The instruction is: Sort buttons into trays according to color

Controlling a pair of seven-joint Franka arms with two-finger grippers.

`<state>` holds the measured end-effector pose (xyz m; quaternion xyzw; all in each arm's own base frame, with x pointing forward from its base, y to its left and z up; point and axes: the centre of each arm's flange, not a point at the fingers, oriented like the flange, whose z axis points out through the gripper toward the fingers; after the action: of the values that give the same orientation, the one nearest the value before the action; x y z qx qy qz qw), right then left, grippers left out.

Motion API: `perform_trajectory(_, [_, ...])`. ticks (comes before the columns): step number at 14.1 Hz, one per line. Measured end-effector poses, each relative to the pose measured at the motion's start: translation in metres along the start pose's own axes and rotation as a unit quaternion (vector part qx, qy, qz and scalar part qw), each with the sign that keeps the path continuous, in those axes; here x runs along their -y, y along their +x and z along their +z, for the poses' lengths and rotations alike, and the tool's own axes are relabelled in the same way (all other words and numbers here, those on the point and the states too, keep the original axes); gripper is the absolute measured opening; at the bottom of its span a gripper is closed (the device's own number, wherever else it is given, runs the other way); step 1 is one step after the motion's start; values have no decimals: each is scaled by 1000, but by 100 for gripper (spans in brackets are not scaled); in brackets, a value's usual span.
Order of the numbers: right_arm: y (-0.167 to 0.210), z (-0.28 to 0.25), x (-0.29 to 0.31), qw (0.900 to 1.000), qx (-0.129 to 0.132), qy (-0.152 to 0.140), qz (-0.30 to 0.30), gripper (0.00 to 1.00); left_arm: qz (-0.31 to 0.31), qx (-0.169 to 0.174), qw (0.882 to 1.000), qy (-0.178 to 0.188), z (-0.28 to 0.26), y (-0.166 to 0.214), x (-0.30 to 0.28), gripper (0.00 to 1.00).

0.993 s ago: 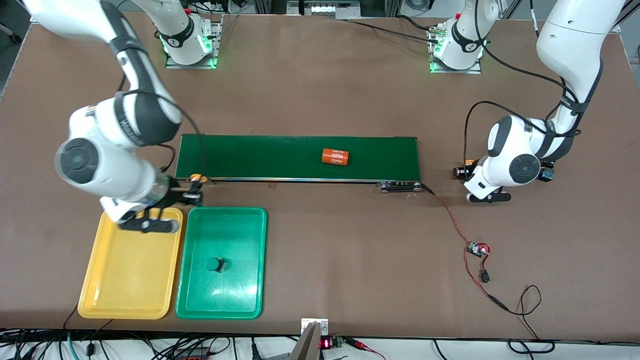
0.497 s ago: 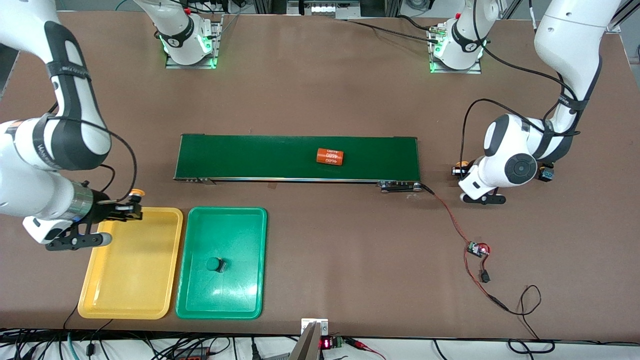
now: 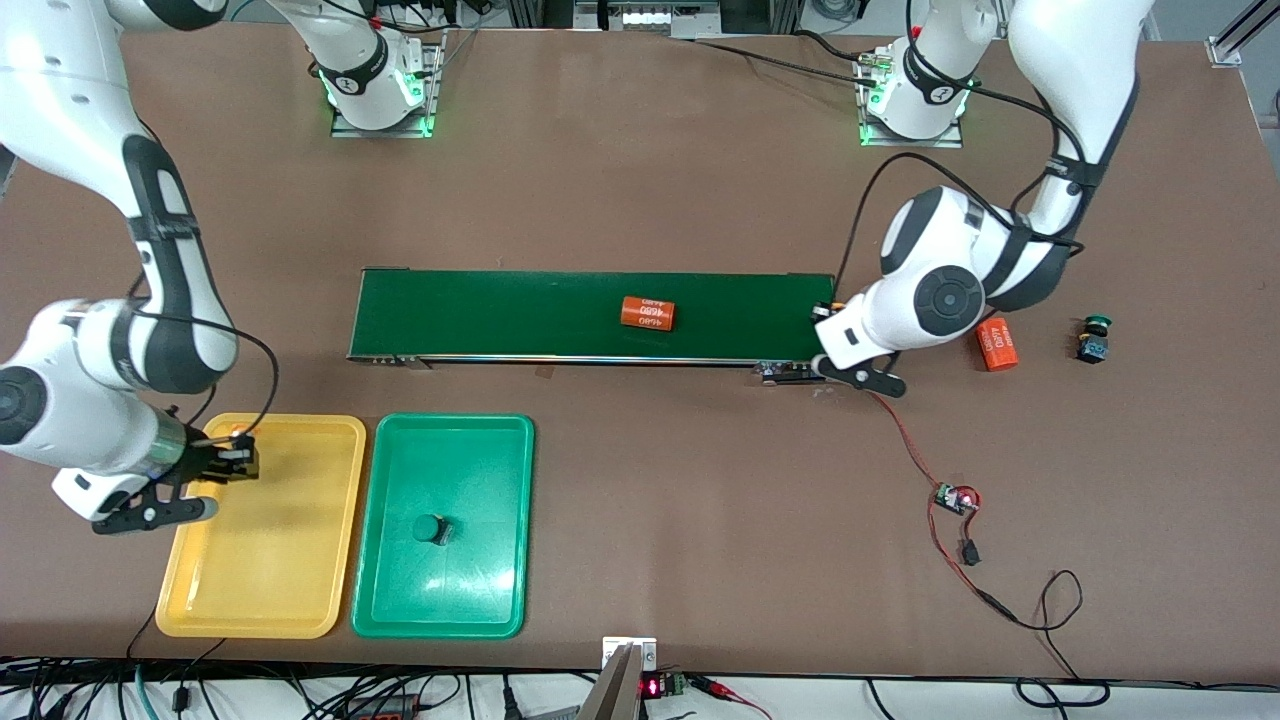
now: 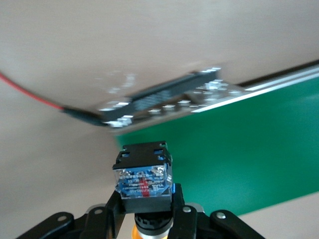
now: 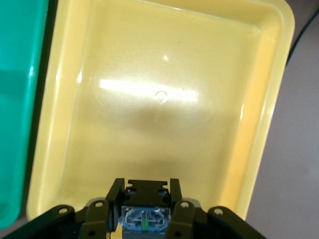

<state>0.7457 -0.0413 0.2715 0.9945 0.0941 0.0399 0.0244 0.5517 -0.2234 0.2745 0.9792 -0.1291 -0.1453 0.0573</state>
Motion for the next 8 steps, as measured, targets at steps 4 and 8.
perform_trajectory(4, [3,50,-6,999,-36,-9,0,41,-1,17,1000,-11,12,-9,-45,41])
perform_trajectory(8, [4,68,-6,998,-57,-19,-6,47,0,8,1000,-13,27,-9,-55,41])
